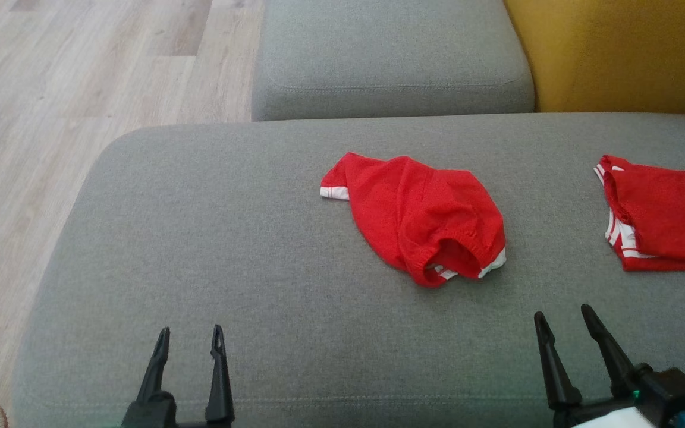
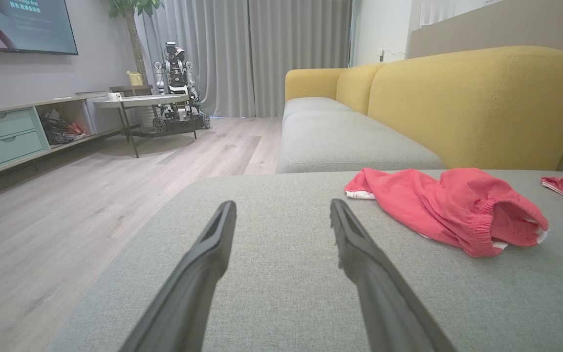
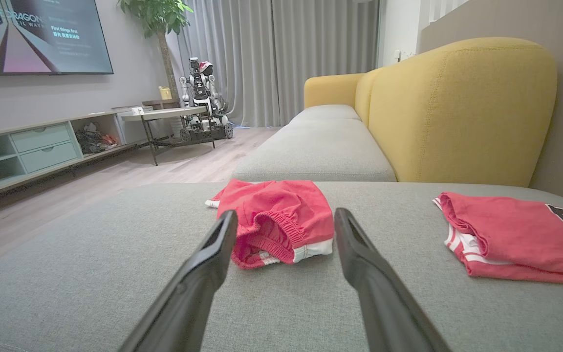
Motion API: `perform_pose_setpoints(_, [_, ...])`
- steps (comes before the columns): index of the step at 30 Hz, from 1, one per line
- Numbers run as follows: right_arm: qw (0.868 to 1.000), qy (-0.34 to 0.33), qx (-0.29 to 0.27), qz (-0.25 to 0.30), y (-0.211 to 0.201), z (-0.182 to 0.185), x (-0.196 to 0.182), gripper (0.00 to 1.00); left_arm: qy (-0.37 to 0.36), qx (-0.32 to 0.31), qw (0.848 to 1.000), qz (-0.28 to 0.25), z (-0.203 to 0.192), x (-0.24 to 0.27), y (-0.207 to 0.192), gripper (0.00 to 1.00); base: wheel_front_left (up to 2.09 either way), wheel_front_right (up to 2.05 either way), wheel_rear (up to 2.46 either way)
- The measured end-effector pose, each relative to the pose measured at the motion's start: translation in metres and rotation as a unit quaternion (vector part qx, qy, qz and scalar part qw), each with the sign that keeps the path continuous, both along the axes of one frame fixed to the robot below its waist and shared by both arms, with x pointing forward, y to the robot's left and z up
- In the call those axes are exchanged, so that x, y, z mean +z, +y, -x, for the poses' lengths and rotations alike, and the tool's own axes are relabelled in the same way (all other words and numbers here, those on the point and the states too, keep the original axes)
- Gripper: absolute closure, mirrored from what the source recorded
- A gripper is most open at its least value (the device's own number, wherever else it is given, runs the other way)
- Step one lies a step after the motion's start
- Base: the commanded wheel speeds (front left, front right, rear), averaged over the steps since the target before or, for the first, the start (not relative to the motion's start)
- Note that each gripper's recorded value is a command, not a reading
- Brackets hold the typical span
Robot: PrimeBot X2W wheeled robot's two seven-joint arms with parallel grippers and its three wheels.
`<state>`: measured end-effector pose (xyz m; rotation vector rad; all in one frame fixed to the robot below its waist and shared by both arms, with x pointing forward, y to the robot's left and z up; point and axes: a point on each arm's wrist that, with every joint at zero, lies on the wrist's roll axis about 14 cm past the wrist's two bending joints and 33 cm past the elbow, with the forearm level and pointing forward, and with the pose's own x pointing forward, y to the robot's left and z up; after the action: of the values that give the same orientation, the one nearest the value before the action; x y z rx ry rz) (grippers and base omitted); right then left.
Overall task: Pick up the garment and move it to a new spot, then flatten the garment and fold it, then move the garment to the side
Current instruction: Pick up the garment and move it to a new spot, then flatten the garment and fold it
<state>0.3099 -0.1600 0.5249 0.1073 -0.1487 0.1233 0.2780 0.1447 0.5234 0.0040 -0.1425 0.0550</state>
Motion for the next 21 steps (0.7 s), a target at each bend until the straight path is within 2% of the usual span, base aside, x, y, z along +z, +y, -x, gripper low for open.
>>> perform_pose_setpoints(21, [1.0, 0.008, 0.008, 0.001, 0.005, -0.003, -0.005, 0.0, 0.018, -0.001, 1.0, -0.003, 0.005, -0.011, -0.001, 0.0, 0.0, 0.0, 0.0])
